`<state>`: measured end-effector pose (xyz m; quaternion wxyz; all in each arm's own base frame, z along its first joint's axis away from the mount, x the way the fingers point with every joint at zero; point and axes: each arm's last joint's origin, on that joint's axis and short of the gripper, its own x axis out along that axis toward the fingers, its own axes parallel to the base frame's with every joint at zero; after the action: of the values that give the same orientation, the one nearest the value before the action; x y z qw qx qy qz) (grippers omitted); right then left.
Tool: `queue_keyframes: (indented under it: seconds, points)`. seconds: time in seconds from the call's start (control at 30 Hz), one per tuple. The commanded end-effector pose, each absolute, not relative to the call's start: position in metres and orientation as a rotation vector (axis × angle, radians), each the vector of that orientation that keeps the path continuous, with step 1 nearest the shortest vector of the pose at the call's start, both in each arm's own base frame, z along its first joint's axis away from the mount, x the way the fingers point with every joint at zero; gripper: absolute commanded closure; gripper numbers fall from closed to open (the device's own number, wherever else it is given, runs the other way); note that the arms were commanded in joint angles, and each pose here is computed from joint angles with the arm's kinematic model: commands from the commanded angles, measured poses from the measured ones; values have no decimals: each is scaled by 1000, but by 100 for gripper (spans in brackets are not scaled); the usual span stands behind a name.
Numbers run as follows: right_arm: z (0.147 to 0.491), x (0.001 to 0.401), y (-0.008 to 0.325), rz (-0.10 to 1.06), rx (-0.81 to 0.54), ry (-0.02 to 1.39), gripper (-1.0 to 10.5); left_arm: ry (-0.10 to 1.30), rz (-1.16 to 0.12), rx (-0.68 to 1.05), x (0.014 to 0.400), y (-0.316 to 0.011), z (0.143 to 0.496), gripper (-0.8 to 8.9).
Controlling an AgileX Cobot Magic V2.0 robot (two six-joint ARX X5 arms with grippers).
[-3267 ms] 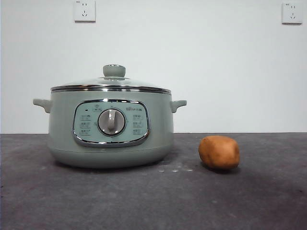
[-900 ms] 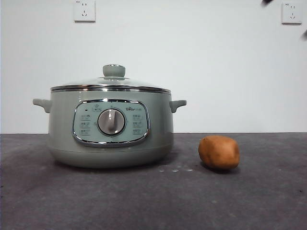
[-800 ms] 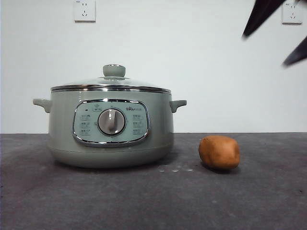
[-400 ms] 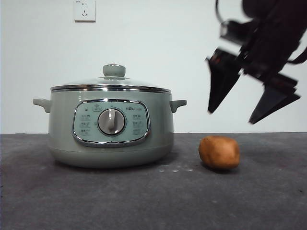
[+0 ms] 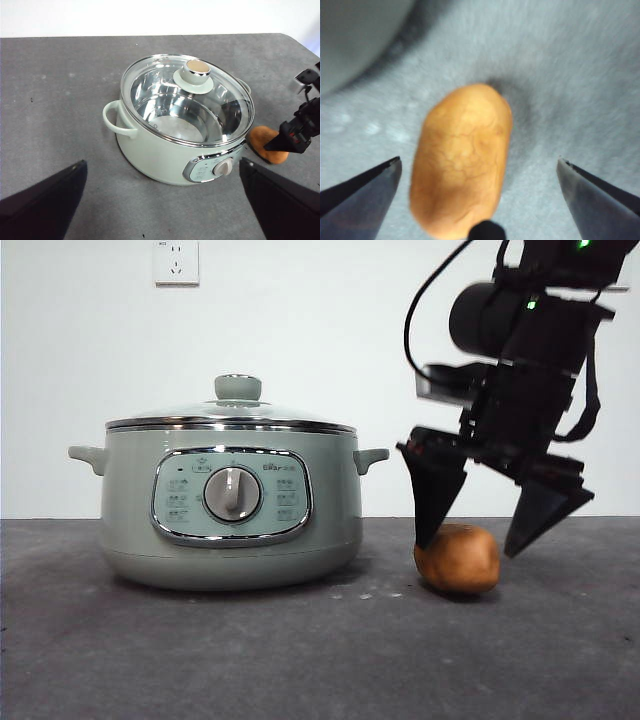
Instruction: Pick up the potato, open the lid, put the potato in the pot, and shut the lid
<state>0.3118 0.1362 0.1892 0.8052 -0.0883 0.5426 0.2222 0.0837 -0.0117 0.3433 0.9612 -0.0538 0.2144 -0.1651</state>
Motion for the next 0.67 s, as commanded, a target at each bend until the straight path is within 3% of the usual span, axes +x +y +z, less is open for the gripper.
queue_keyframes:
  seconds: [0.03, 0.33, 0.67]
  points:
    - [181, 314, 139, 474, -198, 1185, 371, 424, -341, -101, 84, -12, 344, 153]
    - [177, 313, 140, 522, -166, 1209, 971, 428, -342, -101, 84, -12, 344, 153]
    - [190, 308, 139, 553, -143, 1194, 958, 446, -352, -106, 92, -13, 343, 153]
